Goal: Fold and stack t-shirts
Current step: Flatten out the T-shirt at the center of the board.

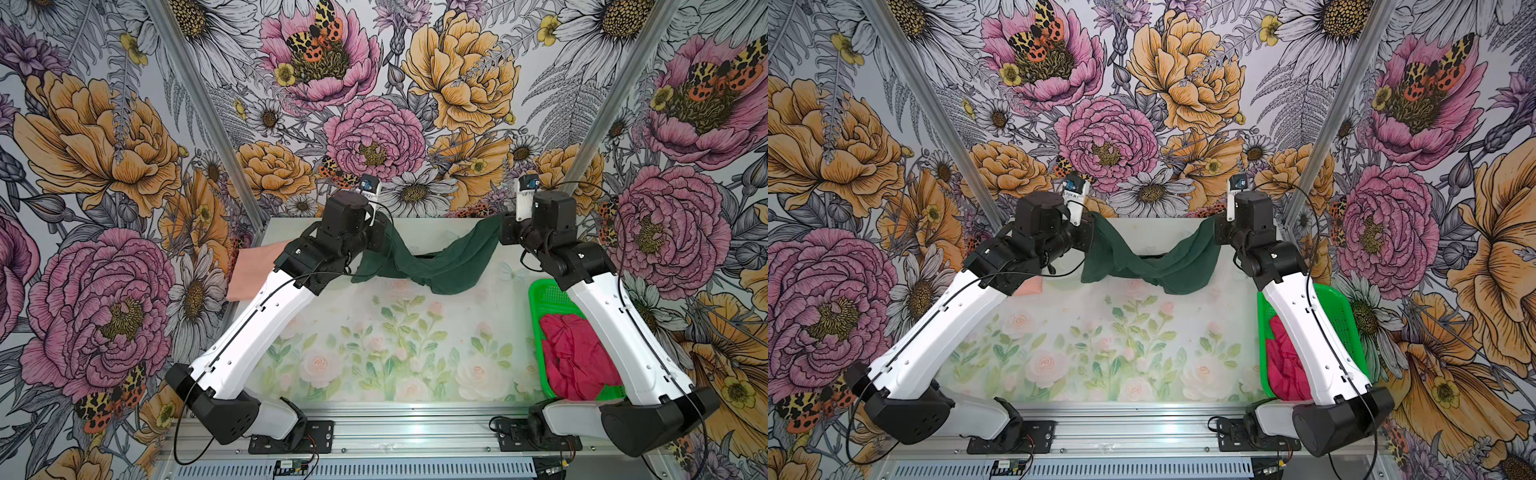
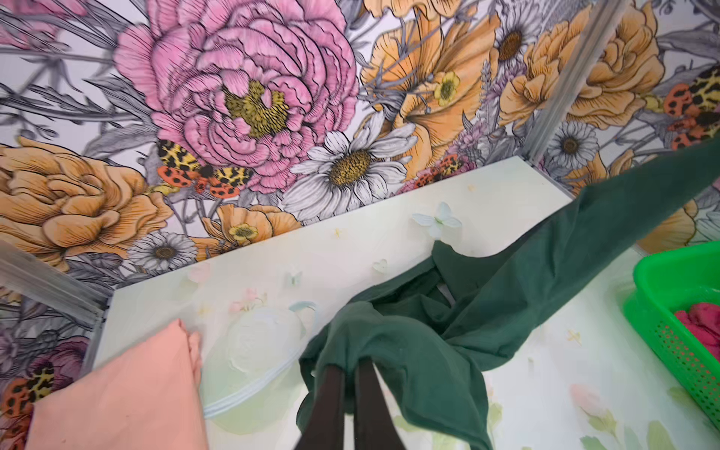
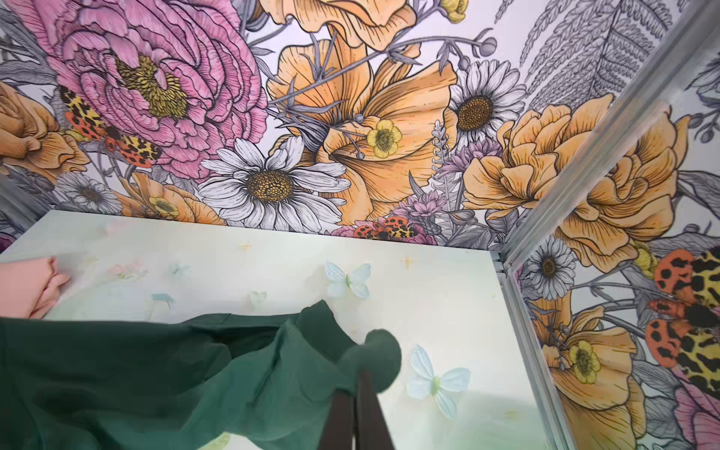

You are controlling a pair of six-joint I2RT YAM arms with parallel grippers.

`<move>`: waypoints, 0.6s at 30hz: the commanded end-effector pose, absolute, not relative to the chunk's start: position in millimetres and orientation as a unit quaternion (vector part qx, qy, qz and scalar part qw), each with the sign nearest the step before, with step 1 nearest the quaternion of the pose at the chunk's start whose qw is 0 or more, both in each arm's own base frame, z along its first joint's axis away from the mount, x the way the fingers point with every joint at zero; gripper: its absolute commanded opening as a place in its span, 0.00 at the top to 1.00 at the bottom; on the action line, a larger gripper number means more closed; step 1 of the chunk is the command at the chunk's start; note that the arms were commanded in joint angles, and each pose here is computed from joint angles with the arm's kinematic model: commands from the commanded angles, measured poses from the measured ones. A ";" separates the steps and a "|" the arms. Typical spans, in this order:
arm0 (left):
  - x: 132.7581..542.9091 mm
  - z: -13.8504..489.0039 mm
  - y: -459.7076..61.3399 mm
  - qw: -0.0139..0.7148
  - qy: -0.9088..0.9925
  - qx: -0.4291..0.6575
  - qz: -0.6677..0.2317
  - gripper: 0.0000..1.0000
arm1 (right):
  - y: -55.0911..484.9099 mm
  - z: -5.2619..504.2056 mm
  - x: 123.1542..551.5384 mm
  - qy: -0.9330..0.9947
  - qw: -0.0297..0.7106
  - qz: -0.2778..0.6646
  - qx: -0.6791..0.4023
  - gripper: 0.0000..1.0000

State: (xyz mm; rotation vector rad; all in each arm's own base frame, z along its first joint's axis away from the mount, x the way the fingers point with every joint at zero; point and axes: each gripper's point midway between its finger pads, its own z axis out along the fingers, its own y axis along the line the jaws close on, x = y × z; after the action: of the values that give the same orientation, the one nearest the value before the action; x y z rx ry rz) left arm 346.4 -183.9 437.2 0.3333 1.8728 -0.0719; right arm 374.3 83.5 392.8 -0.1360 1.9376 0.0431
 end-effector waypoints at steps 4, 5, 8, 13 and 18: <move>286.4 546.8 -110.6 0.697 0.709 0.078 0.067 1.00 | 81.8 507.2 295.1 0.701 0.704 0.093 -0.065 1.00; 276.8 560.7 -101.6 0.711 0.697 0.071 0.063 1.00 | 81.3 522.8 282.9 0.685 0.718 0.103 -0.068 1.00; 251.6 599.1 -74.7 0.748 0.660 0.047 0.053 1.00 | 76.2 561.6 259.1 0.648 0.749 0.115 -0.069 1.00; 230.5 648.8 -46.3 0.791 0.610 0.021 0.039 1.00 | 74.4 610.7 252.8 0.606 0.785 0.111 -0.072 1.00; 247.3 683.8 -24.4 0.810 0.580 -0.019 0.081 0.96 | 81.7 632.4 294.9 0.624 0.773 0.080 -0.074 1.00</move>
State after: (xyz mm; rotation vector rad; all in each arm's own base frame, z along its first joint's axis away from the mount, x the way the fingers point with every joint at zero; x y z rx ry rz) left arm 222.9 -18.9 671.8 -0.0553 1.2654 0.1207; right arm 253.3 69.1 643.7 -0.1286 1.2664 0.2216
